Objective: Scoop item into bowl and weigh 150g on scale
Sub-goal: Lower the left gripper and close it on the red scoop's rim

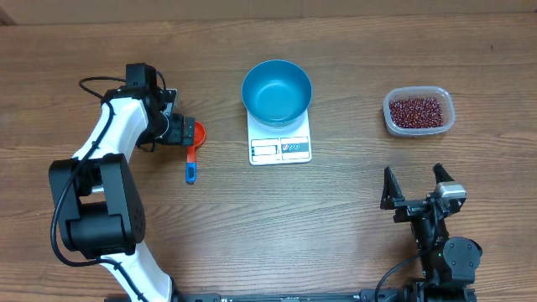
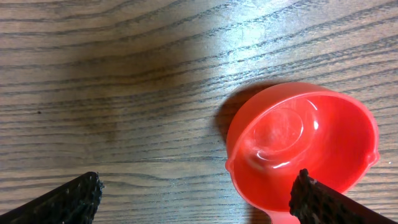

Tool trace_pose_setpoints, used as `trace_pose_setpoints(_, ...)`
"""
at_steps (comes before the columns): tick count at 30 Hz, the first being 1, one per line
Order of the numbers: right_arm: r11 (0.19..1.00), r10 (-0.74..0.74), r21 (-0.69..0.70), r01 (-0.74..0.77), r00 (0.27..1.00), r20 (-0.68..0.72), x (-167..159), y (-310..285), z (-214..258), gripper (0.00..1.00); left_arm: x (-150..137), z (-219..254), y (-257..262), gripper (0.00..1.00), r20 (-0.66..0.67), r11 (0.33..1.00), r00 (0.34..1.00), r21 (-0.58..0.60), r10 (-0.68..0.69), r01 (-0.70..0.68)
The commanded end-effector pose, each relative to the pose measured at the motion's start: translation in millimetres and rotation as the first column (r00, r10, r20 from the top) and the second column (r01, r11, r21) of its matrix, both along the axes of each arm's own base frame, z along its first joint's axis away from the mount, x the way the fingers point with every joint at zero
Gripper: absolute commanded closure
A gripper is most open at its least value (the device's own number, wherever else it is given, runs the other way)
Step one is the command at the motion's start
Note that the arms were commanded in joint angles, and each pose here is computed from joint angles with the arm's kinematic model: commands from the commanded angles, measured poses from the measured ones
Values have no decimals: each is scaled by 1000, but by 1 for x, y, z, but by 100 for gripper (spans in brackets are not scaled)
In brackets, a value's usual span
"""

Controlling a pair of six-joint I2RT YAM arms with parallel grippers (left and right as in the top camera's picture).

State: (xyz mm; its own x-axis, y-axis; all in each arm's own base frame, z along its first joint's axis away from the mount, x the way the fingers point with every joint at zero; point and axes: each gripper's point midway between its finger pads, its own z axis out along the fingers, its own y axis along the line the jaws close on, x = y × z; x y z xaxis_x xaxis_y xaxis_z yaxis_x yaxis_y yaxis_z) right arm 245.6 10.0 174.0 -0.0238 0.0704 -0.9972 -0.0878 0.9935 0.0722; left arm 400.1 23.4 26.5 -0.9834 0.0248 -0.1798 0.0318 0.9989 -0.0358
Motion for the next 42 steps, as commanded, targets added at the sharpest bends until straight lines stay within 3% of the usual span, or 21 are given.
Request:
trace_pose_setpoints(1, 1000, -5, 3, 5, 1000, 5, 0, -1, -2, 0, -2, -4, 3, 0, -11, 1000, 1000, 6, 21, -21)
trace_pose_setpoints(24, 1000, -6, 3, 6, 1000, 5, 0, -1, -2, 0, -7, -11, 2, 0, -22, 999, 999, -1, 43, -43)
trace_pose_setpoints(42, 1000, -6, 3, 6, 1000, 5, 0, -1, -2, 0, 8, -8, 3, 0, 41, 999, 998, 1, 43, -43)
